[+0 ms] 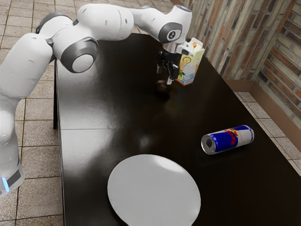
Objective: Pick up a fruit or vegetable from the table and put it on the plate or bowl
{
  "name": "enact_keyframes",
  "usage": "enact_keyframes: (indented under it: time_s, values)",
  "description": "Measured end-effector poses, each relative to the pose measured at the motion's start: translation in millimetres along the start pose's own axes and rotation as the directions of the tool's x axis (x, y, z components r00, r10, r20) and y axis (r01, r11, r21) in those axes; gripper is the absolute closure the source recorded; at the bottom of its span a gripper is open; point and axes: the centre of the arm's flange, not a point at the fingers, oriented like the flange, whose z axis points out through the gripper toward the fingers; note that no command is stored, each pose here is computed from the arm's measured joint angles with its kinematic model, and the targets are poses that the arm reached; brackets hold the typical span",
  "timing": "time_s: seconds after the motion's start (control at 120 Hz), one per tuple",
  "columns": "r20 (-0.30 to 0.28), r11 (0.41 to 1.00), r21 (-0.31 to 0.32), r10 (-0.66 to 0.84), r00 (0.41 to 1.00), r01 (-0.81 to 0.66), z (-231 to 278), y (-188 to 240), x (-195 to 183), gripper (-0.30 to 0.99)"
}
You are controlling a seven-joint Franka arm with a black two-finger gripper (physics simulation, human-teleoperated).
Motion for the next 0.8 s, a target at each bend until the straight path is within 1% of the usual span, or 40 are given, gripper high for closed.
enact_keyframes:
  time_s: [0.292, 0.408, 0.433, 0.583, 0.633, 0.767, 0.8]
  values:
    - [0.022, 1.0, -0.001, 0.006, 1.0, -0.006, 33, 3, 7, 0.0]
    - [0.023, 1.0, -0.002, 0.006, 1.0, -0.006, 42, 4, 10, -0.02]
    - [0.024, 1.0, -0.002, 0.006, 1.0, -0.006, 44, 4, 11, 0.0]
    - [0.025, 1.0, -0.009, 0.003, 1.0, -0.003, 52, 5, 13, 0.02]
    - [0.026, 1.0, -0.012, -0.001, 1.0, 0.001, 55, 3, 13, 0.08]
    - [0.023, 1.0, -0.015, -0.003, 1.0, 0.003, 55, 3, 14, 0.37]
    - [0.023, 1.0, -0.014, -0.002, 1.0, 0.002, 55, 3, 14, 0.38]
